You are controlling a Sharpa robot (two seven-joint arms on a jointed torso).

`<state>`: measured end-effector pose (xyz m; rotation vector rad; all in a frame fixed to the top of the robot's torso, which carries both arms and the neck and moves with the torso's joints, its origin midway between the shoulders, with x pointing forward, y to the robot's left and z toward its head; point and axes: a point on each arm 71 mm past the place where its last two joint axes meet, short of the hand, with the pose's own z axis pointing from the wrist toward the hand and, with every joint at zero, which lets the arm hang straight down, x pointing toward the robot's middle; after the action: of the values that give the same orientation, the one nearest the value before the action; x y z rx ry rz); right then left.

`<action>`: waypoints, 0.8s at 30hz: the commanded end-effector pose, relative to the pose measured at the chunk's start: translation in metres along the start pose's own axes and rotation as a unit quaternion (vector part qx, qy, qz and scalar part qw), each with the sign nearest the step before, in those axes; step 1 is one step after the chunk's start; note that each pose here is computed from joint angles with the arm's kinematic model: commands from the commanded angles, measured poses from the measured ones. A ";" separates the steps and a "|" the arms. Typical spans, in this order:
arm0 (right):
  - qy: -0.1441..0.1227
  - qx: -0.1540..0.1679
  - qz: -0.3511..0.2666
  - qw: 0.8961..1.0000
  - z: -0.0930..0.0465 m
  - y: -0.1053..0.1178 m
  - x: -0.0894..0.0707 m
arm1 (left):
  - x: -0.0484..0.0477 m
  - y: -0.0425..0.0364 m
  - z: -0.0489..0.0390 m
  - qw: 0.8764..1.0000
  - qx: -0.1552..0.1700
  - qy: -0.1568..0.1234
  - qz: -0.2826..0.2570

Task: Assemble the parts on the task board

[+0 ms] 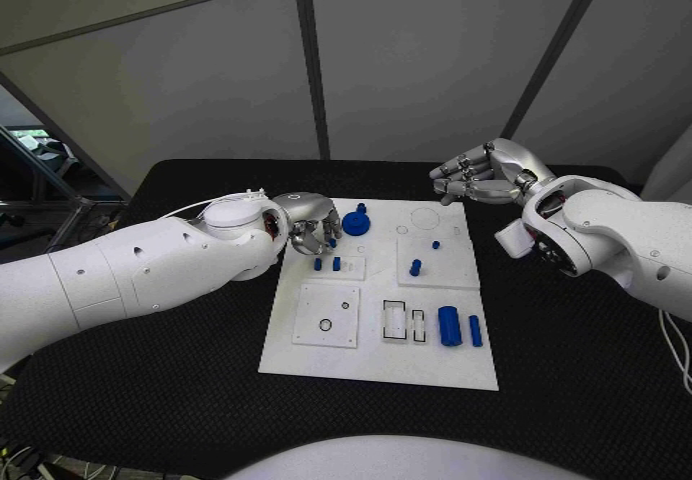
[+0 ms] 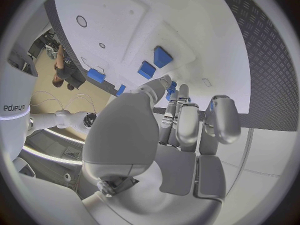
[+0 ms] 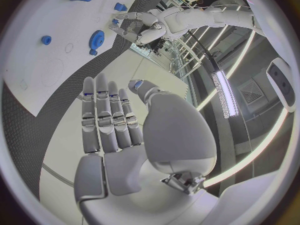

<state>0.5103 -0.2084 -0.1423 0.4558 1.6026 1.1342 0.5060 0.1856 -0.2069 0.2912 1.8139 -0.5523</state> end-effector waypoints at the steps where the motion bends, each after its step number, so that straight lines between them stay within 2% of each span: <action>1: 0.001 -0.003 -0.006 1.000 0.000 0.000 -0.002 | -0.0006 0.0018 -0.0022 1.000 -0.002 0.000 0.000; 5: 0.003 -0.004 -0.032 0.999 -0.001 -0.001 -0.003 | -0.0026 0.0060 -0.0066 1.000 -0.005 -0.005 0.000; 15: 0.022 -0.003 -0.135 0.991 -0.001 -0.007 -0.007 | -0.0270 0.0174 -0.0187 0.998 -0.009 -0.064 -0.025; 19: 0.035 -0.004 -0.196 0.980 -0.002 -0.008 -0.006 | -0.0342 0.0247 -0.0247 0.994 -0.014 -0.084 -0.062; 22: 0.043 -0.008 -0.256 0.966 -0.002 -0.008 -0.004 | -0.0376 0.0341 -0.0312 0.988 -0.023 -0.094 -0.121; 24: 0.048 -0.013 -0.299 0.953 -0.003 -0.006 -0.002 | -0.0394 0.0416 -0.0366 0.979 -0.029 -0.101 -0.173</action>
<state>0.5116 -0.2167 -0.1457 0.0748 1.6412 0.8595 0.5064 0.2397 -0.1743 0.0531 1.7160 -0.6099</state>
